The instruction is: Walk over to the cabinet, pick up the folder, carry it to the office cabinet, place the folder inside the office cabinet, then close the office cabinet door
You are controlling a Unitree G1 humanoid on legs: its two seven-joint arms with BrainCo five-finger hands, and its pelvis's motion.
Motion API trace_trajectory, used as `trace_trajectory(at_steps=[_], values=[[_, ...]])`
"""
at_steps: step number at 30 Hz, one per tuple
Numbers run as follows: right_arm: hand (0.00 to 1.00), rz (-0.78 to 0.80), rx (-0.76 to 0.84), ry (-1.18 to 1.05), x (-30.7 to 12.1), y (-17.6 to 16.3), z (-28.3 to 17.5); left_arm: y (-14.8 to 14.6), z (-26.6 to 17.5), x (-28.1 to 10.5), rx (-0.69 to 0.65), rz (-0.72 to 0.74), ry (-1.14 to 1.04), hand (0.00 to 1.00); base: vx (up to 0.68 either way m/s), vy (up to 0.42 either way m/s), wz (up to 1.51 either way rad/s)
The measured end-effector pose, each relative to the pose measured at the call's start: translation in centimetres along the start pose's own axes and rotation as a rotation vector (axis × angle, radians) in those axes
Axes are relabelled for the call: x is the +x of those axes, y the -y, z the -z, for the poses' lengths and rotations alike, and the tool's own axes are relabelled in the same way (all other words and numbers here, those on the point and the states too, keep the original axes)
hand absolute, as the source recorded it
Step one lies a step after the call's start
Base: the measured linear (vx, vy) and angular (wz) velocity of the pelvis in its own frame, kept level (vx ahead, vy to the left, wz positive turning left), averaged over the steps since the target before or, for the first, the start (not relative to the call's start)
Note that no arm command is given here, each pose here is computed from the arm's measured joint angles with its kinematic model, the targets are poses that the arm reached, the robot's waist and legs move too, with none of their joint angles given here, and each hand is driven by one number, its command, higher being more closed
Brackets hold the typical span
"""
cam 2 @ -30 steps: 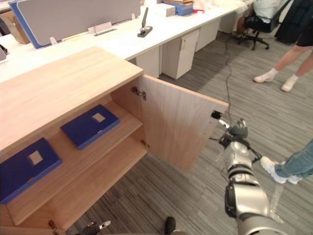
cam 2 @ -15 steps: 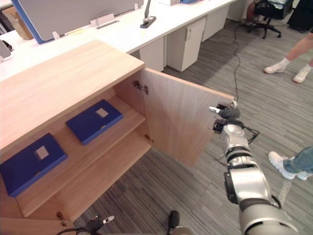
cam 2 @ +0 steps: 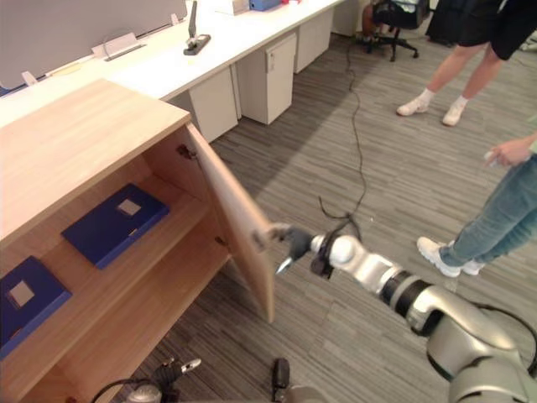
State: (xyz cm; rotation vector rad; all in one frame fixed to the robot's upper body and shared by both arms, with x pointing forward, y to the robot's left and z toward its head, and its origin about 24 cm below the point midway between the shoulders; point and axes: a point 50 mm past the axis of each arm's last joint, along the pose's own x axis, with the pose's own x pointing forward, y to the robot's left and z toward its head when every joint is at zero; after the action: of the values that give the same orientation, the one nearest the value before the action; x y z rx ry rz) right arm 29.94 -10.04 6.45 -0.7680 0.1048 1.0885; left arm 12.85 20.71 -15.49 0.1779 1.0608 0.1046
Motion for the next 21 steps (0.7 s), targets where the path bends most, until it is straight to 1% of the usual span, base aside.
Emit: trace_trajectory(at_steps=[1, 2, 3, 5, 6, 7, 8, 9, 10, 11, 12, 16, 19, 20, 21], values=[[0.00, -0.056, -0.017, 0.041, 1.2, -1.3, -1.1, 0.0, -0.5, 0.1, 0.001, 0.003, 0.010, 0.00, -0.01, -0.048, 0.08], [0.00, -0.071, -0.015, 0.054, 1.7, -1.8, -1.5, 0.1, -0.7, 0.2, 0.002, 0.005, 0.017, 0.00, 0.01, -0.049, 0.20], [0.00, -0.080, -0.020, 0.072, 2.0, -1.9, -2.1, 0.1, -1.3, 0.3, 0.004, 0.008, 0.030, 0.00, 0.04, -0.018, 0.23], [0.00, -0.112, -0.056, 0.073, 1.8, -1.7, -2.6, -0.3, -0.3, 0.1, -0.014, -0.005, -0.008, 0.00, 0.09, 0.029, 0.10], [0.00, -0.214, -0.091, 0.053, 1.1, -2.4, -2.3, -0.7, 0.7, 0.0, -0.010, -0.012, -0.045, 0.00, 0.18, 0.114, 0.00], [0.00, -0.393, -0.125, 0.008, -0.1, -4.9, -1.2, -1.2, 1.3, -0.1, -0.015, -0.023, -0.068, 0.00, 0.16, 0.102, -0.02], [0.00, -0.470, -0.114, -0.016, -0.5, -6.4, -0.4, -1.4, 1.4, -0.1, -0.012, -0.029, -0.074, 0.00, 0.19, 0.128, -0.10], [0.00, -0.604, -0.060, -0.069, -1.0, -9.8, 1.4, -1.9, 1.5, -0.1, -0.008, -0.039, -0.082, 0.00, 0.11, 0.078, -0.17], [0.00, -0.689, -0.011, -0.102, -1.6, -12.5, 2.6, -2.0, 1.3, -0.1, -0.007, -0.042, -0.077, 0.00, 0.15, 0.122, -0.21], [0.00, -0.714, -0.004, -0.113, -1.7, -13.3, 3.0, -2.0, 1.2, -0.1, -0.009, -0.041, -0.075, 0.00, 0.06, 0.100, -0.29], [0.00, -0.729, 0.003, -0.138, -1.6, -14.0, 3.7, -1.8, 1.1, 0.0, -0.012, -0.036, -0.074, 0.00, 0.03, 0.108, -0.29], [0.00, -0.641, 0.062, -0.255, -0.4, -15.0, 6.6, -1.1, 0.3, 0.1, -0.004, -0.020, -0.034, 0.00, -0.05, 0.048, 0.10], [0.00, -0.489, 0.121, -0.383, 1.0, -16.2, 9.4, 0.2, 0.5, 0.0, 0.036, 0.010, -0.033, 0.00, -0.14, 0.046, 0.79], [0.00, -0.394, 0.183, -0.472, 1.3, -17.0, 11.0, 1.2, 0.8, -0.1, 0.050, 0.034, -0.037, 0.00, -0.13, 0.089, 0.95], [0.00, -0.349, 0.219, -0.518, 1.2, -17.4, 11.7, 1.5, 0.5, -0.1, 0.032, 0.039, -0.026, 0.00, -0.16, 0.160, 1.44]])
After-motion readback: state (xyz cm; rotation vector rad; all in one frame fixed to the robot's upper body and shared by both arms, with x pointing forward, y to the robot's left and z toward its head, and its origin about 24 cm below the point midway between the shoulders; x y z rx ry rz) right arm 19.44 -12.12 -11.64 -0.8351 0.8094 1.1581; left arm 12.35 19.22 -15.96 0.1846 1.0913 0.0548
